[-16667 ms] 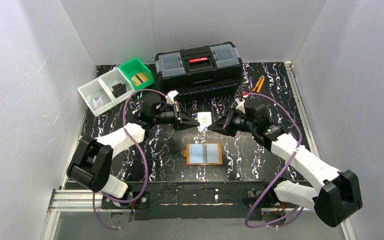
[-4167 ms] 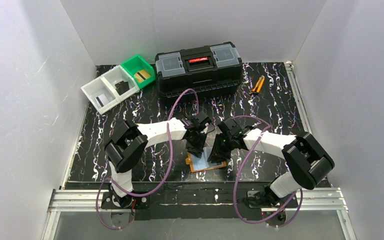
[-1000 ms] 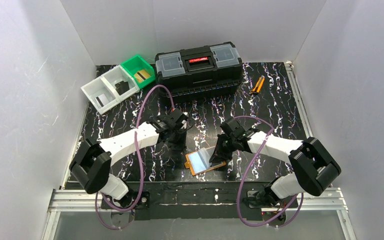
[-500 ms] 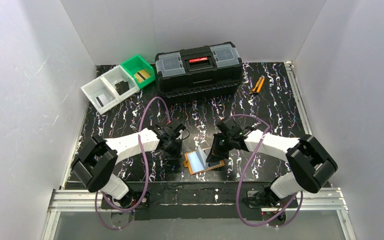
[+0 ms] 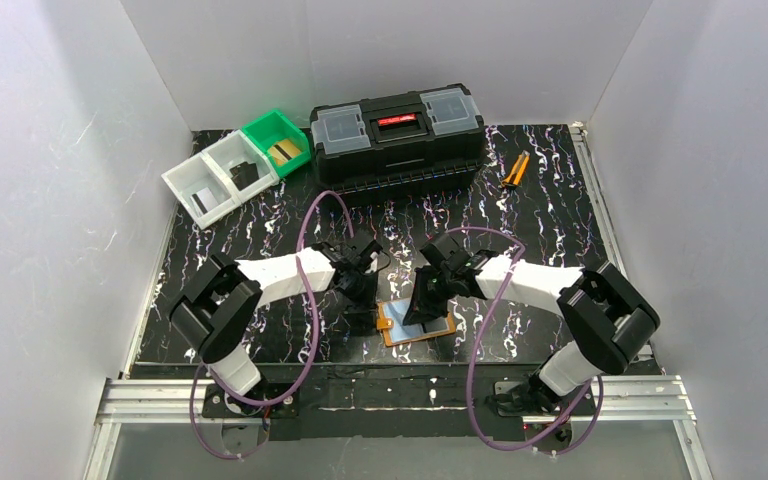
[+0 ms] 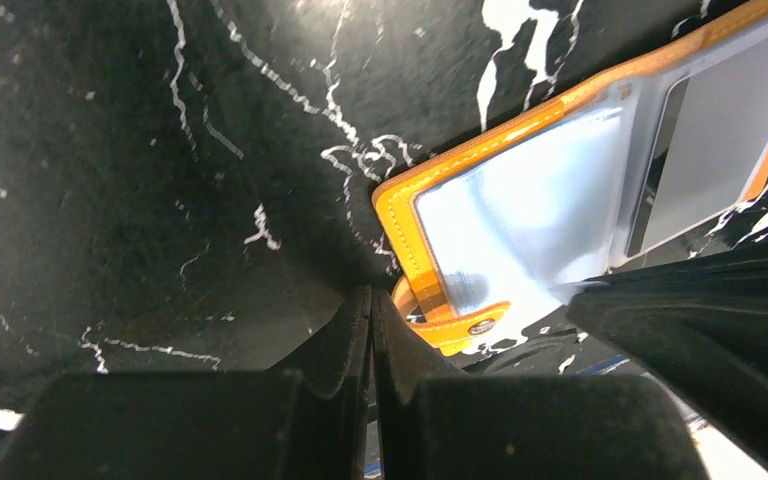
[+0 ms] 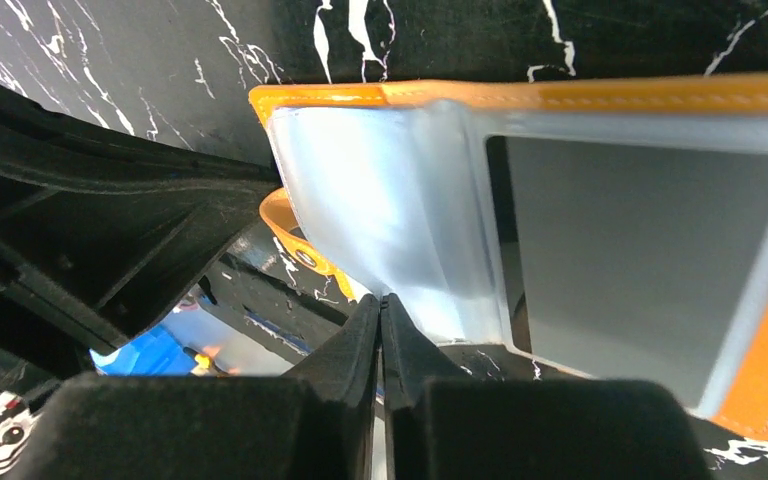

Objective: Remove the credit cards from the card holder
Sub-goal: Remove the credit card from the card holder.

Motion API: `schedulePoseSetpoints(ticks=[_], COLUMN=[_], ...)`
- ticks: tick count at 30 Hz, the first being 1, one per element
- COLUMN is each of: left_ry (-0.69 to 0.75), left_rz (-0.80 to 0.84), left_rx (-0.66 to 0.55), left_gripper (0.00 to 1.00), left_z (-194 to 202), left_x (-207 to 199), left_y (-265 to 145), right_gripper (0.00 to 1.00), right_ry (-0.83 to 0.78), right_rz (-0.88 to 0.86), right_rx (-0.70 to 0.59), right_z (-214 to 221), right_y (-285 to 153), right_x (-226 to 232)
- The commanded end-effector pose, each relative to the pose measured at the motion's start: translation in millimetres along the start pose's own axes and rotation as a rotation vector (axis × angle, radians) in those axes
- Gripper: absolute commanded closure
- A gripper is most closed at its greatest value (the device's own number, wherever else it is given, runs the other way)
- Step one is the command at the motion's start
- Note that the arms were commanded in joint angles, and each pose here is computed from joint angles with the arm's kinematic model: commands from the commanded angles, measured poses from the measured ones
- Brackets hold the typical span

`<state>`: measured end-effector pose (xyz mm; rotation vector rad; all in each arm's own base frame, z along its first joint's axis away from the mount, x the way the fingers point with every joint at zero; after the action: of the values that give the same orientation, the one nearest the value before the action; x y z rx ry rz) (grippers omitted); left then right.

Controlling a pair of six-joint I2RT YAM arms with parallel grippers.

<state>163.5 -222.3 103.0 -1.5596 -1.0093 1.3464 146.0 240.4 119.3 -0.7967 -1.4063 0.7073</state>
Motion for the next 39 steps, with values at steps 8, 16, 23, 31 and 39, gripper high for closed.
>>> schedulePoseSetpoints(ticks=[8, 16, 23, 31, 39], left_ry=[0.045, 0.061, 0.069, 0.072, 0.079], left_rz=[-0.014, -0.028, 0.039, 0.159, 0.221], left_rx=[-0.058, -0.126, -0.138, -0.117, -0.094], left_gripper=[0.99, 0.93, 0.91, 0.87, 0.83], left_z=[-22, -31, -32, -35, -35], left_x=[-8, -2, -12, -29, -55], left_y=[-13, -51, -69, -79, -73], right_gripper=[0.70, 0.52, 0.45, 0.41, 0.38], right_ry=[0.009, 0.007, 0.005, 0.010, 0.041], right_rz=[-0.028, -0.061, -0.086, -0.036, 0.010], right_rx=[-0.008, -0.038, -0.051, -0.127, -0.217], right_z=[-6, -7, -8, -10, -11], right_y=[4, -3, -10, -30, -59], right_x=[14, 20, 27, 21, -8])
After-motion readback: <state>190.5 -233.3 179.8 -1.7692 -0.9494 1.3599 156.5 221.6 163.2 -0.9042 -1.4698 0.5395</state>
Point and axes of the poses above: each gripper's point midway between its finger pads, its own y axis out along the fingers, its own x axis along the line the jaws close on, z = x × y, the point moved 9 cm from there along -y, back along the fingers, and after that the axes turned 1 degree about -y, right-handed, at the moved point
